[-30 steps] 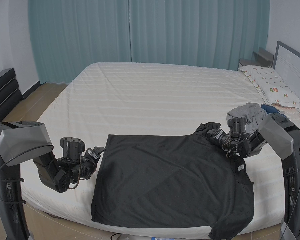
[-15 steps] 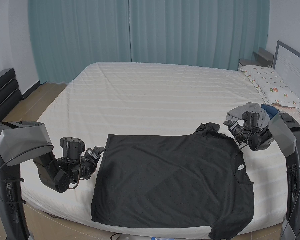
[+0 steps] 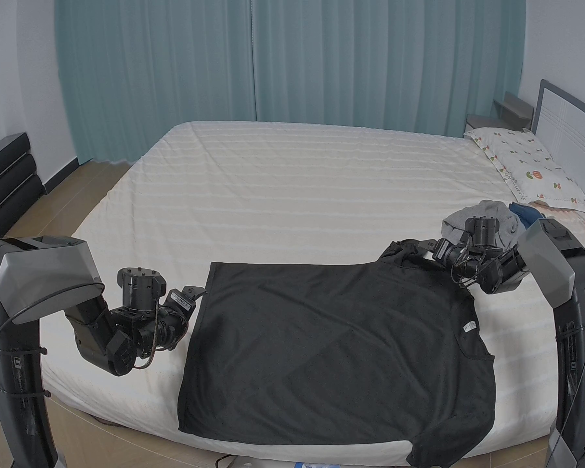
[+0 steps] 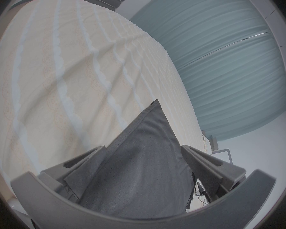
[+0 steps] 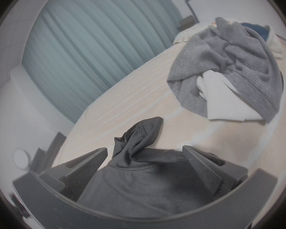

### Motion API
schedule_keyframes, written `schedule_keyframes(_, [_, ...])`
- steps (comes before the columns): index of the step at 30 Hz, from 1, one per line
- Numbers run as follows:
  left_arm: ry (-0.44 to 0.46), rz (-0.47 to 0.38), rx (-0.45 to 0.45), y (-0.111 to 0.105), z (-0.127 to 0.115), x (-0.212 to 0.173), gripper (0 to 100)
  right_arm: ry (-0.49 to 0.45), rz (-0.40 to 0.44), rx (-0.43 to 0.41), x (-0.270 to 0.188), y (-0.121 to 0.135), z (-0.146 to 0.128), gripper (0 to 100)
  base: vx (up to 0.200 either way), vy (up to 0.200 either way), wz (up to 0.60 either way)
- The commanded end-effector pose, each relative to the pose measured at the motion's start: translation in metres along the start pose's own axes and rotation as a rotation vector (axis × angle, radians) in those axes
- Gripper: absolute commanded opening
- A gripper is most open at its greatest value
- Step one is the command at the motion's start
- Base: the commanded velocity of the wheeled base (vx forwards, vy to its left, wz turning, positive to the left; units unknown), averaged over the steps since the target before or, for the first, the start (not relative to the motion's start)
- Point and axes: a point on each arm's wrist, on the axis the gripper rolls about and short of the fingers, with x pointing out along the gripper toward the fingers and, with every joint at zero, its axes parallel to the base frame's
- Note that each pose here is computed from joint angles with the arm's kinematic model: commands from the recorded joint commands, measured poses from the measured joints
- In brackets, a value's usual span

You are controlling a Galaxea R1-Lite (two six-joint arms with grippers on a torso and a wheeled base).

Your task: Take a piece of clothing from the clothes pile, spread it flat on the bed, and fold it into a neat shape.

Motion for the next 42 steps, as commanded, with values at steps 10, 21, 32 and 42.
schedule_keyframes(10, [0.000, 0.000, 0.000, 0.000, 0.000, 0.000, 100, 0.010, 0.040, -0.229, 0.032, 0.008, -0.028, 100, 0.000, 0.000, 0.00])
schedule_keyframes(21, [0.000, 0.000, 0.000, 0.000, 0.000, 0.000, 100, -0.037, -0.026, -0.258, 0.041, -0.003, -0.019, 0, 0.000, 0.000, 0.00])
schedule_keyframes(32, [0.001, -0.001, 0.000, 0.000, 0.000, 0.000, 100, -0.193, -0.079, -0.229, 0.050, -0.018, 0.016, 0, 0.000, 0.000, 0.00])
schedule_keyframes(42, [0.001, -0.001, 0.000, 0.000, 0.000, 0.000, 100, -0.237, -0.058, -0.142, 0.060, -0.018, 0.008, 0, 0.000, 0.000, 0.00])
